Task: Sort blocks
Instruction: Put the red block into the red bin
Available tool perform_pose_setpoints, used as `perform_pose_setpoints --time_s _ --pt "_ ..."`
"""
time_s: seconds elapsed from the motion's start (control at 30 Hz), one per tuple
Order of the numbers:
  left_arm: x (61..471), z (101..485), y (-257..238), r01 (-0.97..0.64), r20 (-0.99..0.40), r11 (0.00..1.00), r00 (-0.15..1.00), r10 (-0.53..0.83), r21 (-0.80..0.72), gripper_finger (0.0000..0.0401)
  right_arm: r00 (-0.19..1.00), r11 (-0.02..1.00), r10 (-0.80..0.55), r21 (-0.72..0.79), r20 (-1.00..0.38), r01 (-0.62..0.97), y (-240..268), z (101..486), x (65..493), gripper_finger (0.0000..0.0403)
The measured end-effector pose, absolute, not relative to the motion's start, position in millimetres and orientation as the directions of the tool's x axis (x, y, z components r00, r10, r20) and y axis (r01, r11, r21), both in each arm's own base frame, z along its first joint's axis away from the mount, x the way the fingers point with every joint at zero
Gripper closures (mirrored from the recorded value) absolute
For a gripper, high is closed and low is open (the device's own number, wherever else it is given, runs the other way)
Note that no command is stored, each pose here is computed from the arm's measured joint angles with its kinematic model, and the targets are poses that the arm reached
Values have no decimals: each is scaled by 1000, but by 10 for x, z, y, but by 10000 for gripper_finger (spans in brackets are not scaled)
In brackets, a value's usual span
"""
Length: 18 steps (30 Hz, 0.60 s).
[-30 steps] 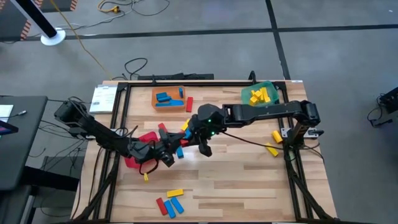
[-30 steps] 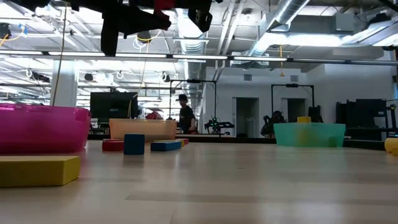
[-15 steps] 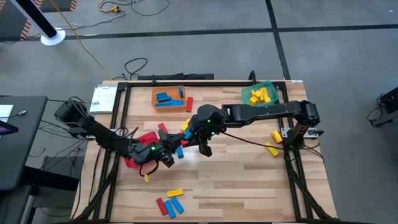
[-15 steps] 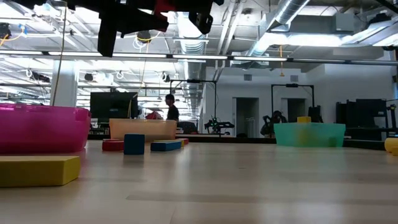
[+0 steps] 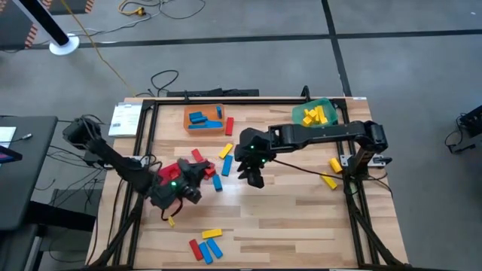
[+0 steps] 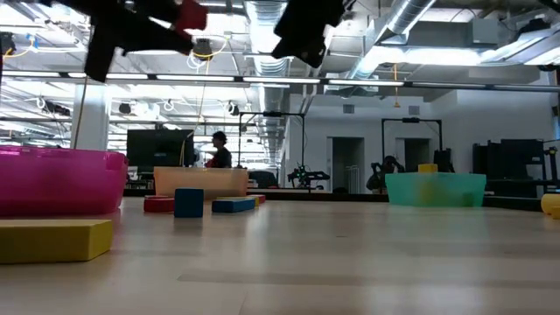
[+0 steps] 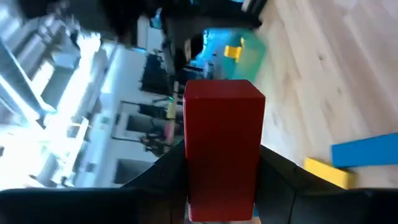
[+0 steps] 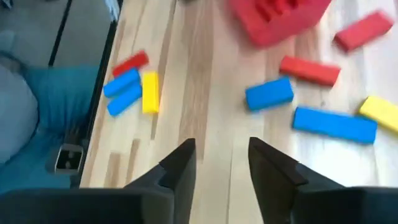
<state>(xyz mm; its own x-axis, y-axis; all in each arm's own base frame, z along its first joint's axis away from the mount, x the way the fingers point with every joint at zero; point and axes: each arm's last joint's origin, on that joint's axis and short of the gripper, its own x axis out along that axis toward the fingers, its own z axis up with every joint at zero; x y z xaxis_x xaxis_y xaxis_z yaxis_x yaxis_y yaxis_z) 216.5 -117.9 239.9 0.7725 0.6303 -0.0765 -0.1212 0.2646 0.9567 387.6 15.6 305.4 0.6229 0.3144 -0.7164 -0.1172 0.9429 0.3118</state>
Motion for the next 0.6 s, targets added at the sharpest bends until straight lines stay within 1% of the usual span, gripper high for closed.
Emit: perform_pose_setpoints --time_s 0.13,0.23,0.3,0.4,0.5,0.6 --pt "1967 2447 -1096 -177 -117 391 775 621 903 269 567 943 320 313 -759 -114 200 3012 3822 227" --pt "1802 2471 -987 -195 -181 524 793 582 829 269 540 944 323 304 -777 -127 246 2992 3796 225" --pt "1693 2479 -900 -189 -251 640 809 531 745 269 531 948 312 292 -788 -125 277 2972 3785 227" --pt "1556 2469 -755 -179 -364 773 803 472 608 269 510 949 314 290 -801 -128 319 2955 3764 231" --pt "1429 2432 -634 -170 -482 861 769 420 480 269 505 951 308 280 -806 -133 359 2952 3758 233" --pt "1340 2382 -562 -160 -601 925 719 349 345 269 507 956 291 261 -812 -131 393 2950 3755 234"
